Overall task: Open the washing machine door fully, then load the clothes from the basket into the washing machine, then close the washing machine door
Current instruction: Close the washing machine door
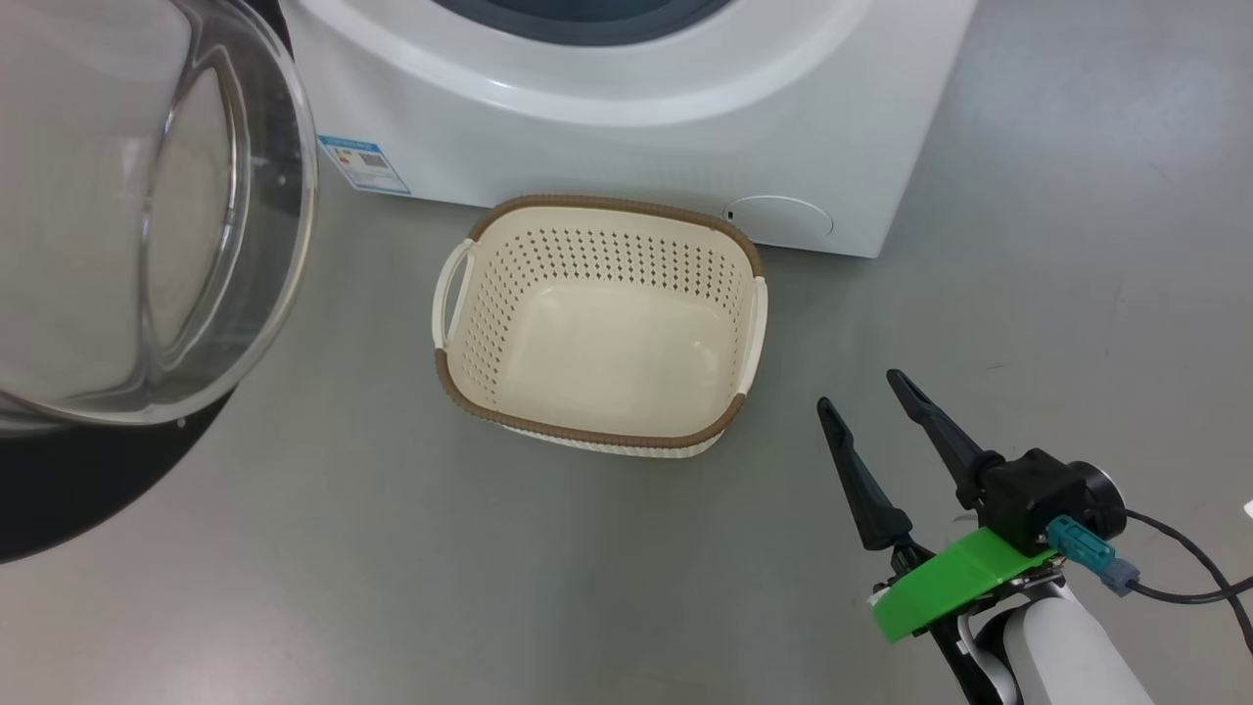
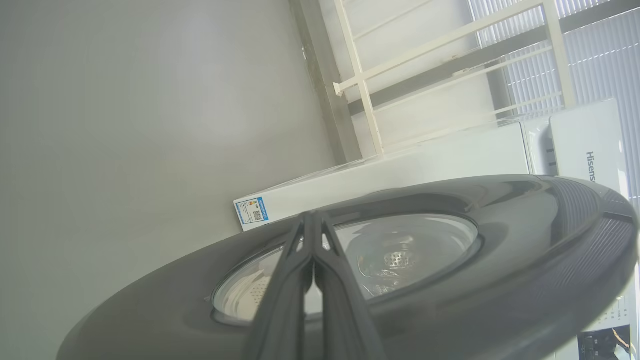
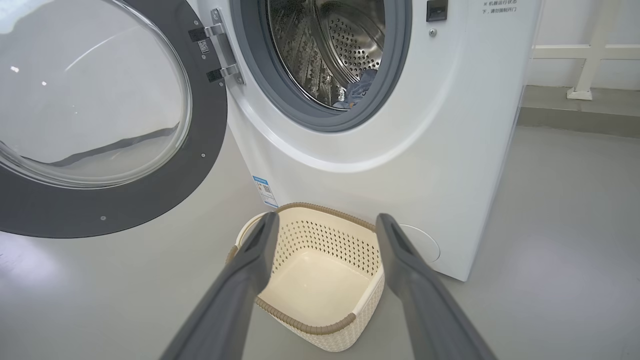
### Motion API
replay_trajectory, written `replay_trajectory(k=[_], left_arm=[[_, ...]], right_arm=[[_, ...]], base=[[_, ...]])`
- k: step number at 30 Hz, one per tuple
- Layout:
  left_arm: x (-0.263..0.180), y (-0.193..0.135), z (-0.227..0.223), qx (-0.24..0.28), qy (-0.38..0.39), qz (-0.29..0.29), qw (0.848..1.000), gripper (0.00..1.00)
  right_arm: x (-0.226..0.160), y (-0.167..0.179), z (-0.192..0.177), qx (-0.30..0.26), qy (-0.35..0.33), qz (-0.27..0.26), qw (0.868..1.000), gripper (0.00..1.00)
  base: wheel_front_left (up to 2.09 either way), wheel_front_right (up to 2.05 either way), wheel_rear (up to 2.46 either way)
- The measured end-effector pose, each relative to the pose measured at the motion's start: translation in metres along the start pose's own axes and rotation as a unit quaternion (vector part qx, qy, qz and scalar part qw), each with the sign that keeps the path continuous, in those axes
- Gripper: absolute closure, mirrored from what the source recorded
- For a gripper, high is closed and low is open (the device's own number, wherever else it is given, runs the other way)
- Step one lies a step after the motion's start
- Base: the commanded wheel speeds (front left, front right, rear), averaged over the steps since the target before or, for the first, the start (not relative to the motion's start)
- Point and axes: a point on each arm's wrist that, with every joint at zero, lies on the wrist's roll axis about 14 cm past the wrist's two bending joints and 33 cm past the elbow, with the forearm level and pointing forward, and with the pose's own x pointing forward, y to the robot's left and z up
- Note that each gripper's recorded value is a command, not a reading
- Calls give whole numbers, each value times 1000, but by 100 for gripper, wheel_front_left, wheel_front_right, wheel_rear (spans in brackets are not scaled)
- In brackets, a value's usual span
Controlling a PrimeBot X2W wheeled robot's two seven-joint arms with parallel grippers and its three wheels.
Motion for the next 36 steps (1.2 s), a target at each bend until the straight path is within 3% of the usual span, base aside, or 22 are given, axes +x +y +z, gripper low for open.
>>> replay_trajectory(k=[15, 36], left_arm=[[-17, 6, -49, -5, 92, -27, 995, 100], [-43, -7, -122, -18, 188, -98, 977, 100]], right_arm=[[-6, 7, 14, -4, -17, 0, 1000, 0], [-20, 17, 24, -1, -27, -4, 1000, 0]], base=[[0, 0, 0], [0, 0, 0]])
